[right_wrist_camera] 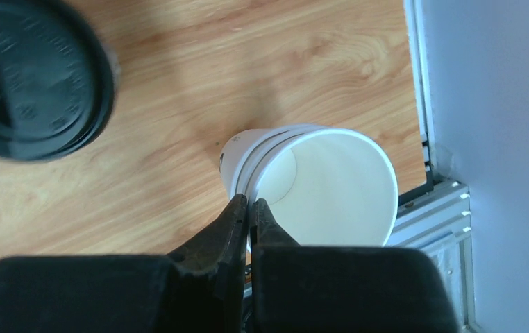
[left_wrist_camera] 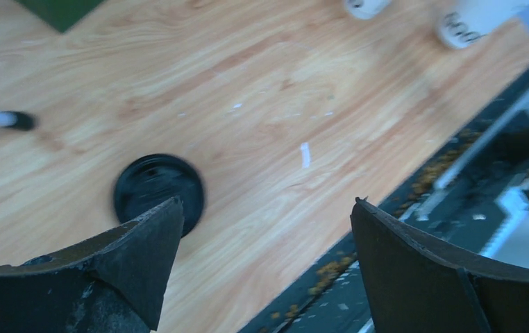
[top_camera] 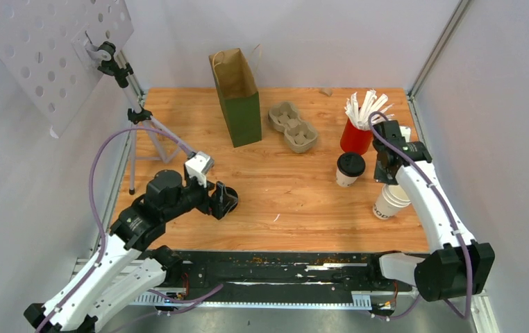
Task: Pack the takeout coffee
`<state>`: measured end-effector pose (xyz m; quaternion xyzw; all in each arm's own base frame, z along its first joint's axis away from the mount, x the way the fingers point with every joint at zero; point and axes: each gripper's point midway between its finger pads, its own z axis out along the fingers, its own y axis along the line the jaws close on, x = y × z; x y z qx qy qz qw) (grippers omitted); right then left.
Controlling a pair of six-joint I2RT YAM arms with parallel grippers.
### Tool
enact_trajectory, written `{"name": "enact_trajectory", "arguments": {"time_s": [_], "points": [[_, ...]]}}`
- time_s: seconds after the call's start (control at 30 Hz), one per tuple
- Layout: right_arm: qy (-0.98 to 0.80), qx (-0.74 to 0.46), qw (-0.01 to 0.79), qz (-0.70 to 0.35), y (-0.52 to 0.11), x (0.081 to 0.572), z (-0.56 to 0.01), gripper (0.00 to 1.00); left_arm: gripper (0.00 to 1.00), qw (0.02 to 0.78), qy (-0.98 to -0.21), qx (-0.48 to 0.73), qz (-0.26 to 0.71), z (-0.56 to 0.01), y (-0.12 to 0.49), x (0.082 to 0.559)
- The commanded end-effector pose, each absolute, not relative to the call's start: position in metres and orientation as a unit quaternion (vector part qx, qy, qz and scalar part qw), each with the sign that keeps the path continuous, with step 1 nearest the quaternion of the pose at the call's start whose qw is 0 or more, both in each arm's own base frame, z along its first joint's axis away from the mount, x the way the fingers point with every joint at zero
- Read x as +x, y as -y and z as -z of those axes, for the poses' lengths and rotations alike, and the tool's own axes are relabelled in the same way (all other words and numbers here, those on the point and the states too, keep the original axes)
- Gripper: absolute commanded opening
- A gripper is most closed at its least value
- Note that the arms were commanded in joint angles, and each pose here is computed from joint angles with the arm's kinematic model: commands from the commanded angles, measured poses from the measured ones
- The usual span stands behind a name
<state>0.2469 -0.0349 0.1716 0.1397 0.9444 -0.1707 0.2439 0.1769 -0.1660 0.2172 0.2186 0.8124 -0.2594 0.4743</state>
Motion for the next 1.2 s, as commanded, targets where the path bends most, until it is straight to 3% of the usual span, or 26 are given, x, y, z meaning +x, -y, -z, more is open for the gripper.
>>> {"name": "enact_trajectory", "arguments": {"time_s": [0.0, 0.1, 0.27, 0.53, 0.73, 1.17], "points": [[-0.950, 0.092, 0.273, 0.122, -0.004, 0.234, -0.192, 0.00, 0.94, 0.436, -0.772, 0.182, 0.426, -0.251, 0.224, 0.170], [-0.954, 0.062, 0.283, 0.079, -0.040, 0.226, -0.196, 0.00, 0.87, 0.399, -0.753, 0.153, 0.500, -0.249, 0.251, 0.169], [-0.950, -0.003, 0.312, 0.010, -0.114, 0.218, -0.205, 0.00, 0.83, 0.390, -0.753, 0.119, 0.516, -0.237, 0.271, 0.182], [-0.942, -0.032, 0.331, -0.033, -0.179, 0.219, -0.206, 0.00, 0.76, 0.354, -0.727, 0.077, 0.583, -0.225, 0.318, 0.183], [-0.942, -0.040, 0.331, -0.039, -0.197, 0.221, -0.203, 0.00, 0.75, 0.320, -0.694, 0.042, 0.644, -0.223, 0.351, 0.173], [-0.941, -0.058, 0.332, 0.026, -0.173, 0.221, -0.209, 0.00, 0.70, 0.298, -0.729, 0.077, 0.612, -0.175, 0.403, 0.183]]}}
